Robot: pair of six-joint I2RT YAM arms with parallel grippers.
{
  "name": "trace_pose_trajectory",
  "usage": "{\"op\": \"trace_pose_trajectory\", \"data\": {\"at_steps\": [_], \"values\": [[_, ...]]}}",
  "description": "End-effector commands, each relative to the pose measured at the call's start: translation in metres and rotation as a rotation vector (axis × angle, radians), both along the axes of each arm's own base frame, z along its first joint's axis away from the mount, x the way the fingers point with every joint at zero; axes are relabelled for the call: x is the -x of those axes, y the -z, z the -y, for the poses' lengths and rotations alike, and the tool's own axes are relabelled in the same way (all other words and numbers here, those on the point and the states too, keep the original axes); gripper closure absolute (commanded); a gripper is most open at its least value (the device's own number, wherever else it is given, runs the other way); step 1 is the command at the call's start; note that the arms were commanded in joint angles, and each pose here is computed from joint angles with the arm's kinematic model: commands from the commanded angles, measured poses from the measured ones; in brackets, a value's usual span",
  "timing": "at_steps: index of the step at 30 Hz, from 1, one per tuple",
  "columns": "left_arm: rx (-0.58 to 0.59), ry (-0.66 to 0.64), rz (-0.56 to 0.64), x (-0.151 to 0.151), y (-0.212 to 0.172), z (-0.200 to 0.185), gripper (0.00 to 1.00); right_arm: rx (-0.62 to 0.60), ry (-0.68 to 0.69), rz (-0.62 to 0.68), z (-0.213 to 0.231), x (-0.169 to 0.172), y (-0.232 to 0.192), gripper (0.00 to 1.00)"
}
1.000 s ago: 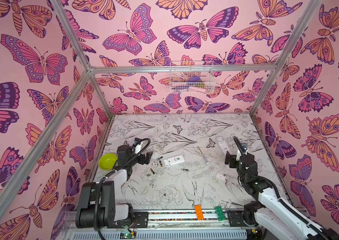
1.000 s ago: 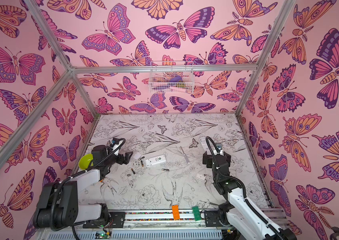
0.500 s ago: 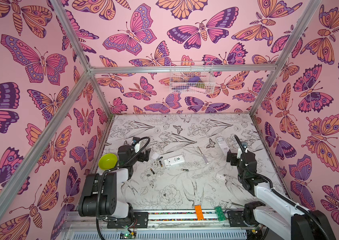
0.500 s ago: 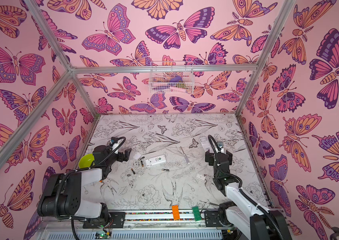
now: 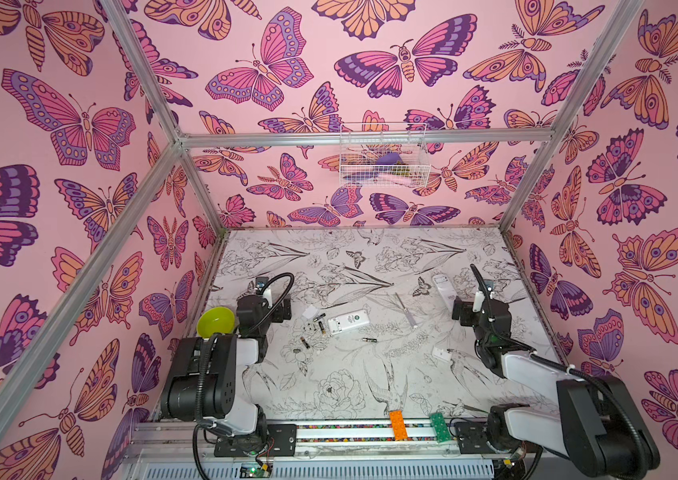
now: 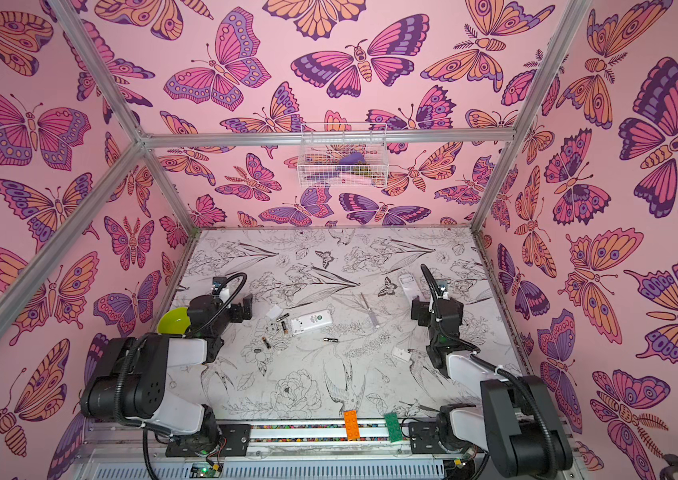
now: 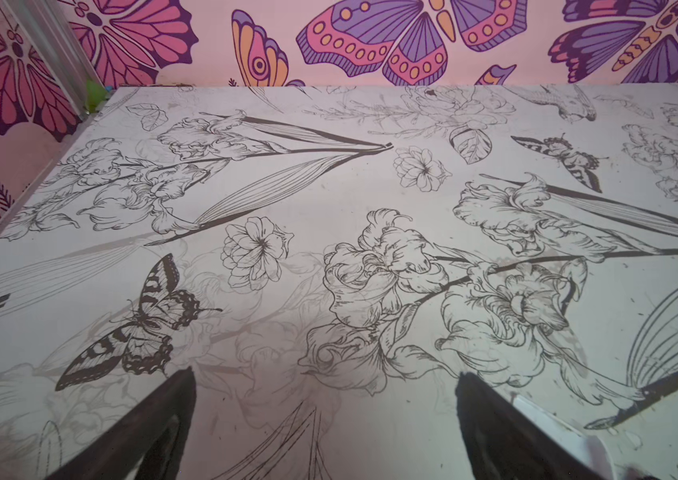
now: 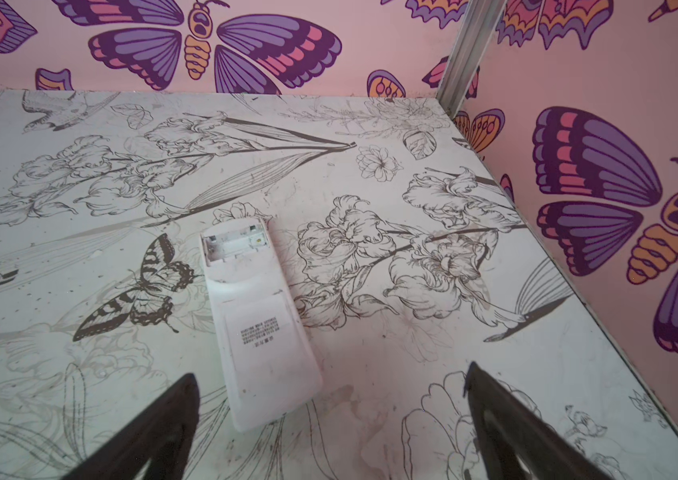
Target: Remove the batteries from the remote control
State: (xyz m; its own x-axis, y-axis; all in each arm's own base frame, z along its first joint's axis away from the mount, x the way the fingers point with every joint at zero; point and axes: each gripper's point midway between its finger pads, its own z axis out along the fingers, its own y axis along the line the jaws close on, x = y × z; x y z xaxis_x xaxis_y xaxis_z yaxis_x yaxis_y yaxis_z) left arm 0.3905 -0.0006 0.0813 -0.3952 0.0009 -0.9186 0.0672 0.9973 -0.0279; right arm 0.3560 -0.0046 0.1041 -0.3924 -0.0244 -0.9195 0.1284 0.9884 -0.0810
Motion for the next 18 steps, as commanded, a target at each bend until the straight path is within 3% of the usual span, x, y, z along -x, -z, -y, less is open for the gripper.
{"op": "trace_pose_trajectory", "data": {"at_steps": [1,6,13,16,18], "values": [[0.004,-0.023,0.022,-0.002,-0.006,-0.002,0.01,0.0,-0.033,0.095,-0.006,-0.021,-0.021,0.01],[0.004,-0.028,0.025,-0.002,-0.006,-0.003,0.01,0.004,-0.043,0.041,-0.008,-0.032,-0.004,0.01],[-0.004,-0.032,0.028,-0.002,-0.006,-0.003,0.01,-0.044,-0.038,0.093,-0.001,-0.037,0.006,0.01],[-0.012,-0.034,0.027,-0.002,-0.005,-0.002,0.01,-0.091,-0.031,0.015,0.006,-0.038,0.012,0.01],[-0.016,-0.035,0.029,-0.002,-0.006,-0.002,0.01,-0.102,-0.032,0.052,0.008,-0.039,0.01,0.01]]}}
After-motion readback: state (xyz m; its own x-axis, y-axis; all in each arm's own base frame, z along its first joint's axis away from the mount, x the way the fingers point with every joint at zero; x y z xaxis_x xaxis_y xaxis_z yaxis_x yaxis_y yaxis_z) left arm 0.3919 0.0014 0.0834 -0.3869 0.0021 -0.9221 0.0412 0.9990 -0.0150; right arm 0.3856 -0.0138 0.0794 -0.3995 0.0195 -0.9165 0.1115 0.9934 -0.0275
